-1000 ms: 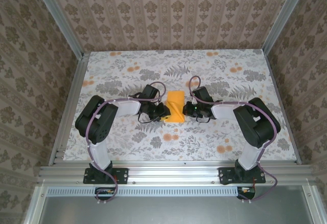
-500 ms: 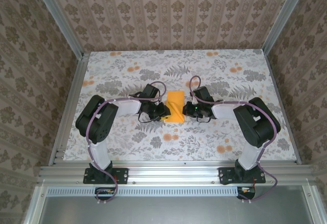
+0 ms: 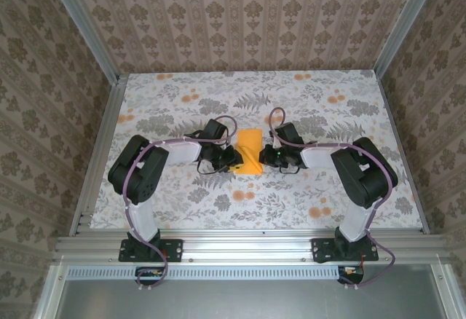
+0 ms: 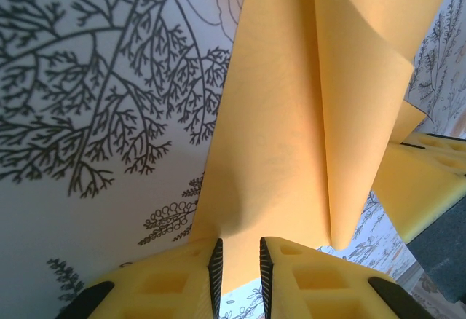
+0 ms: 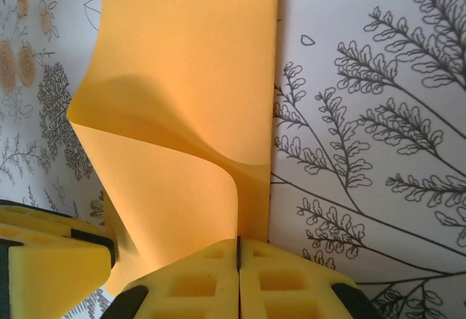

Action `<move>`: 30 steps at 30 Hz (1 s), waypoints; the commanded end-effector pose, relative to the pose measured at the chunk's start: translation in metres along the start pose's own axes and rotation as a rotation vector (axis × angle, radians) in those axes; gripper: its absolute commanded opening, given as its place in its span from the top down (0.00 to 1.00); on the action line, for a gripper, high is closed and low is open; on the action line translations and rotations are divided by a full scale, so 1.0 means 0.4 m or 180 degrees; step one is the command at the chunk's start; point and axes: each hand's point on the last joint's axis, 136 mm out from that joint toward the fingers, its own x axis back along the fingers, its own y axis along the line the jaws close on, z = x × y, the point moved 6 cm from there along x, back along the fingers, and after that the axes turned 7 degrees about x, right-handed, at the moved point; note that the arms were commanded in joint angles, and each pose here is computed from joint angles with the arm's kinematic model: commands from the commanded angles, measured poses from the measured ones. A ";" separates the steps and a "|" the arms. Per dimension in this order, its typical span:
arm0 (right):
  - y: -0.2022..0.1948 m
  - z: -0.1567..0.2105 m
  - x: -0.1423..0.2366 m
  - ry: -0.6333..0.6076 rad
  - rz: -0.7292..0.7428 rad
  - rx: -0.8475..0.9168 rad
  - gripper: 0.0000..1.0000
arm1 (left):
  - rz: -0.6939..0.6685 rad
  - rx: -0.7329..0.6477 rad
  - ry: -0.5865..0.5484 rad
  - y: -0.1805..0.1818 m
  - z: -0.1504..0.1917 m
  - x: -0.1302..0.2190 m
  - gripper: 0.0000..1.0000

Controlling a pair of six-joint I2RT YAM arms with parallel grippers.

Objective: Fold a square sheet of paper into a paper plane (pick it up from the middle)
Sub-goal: Fold the triangle a second time at the center of the table.

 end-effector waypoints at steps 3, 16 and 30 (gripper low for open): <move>-0.023 0.002 -0.005 0.0032 0.0227 0.0003 0.92 | -0.0183 -0.0042 0.0039 0.017 0.003 -0.015 0.76; -0.029 0.019 -0.002 0.0076 0.0215 -0.0039 0.93 | 0.0565 -0.0251 -0.0231 -0.121 -0.045 0.026 0.76; -0.033 0.023 -0.003 0.0082 0.0237 -0.0103 0.94 | 0.0757 -0.0247 -0.0263 -0.149 -0.090 -0.014 0.79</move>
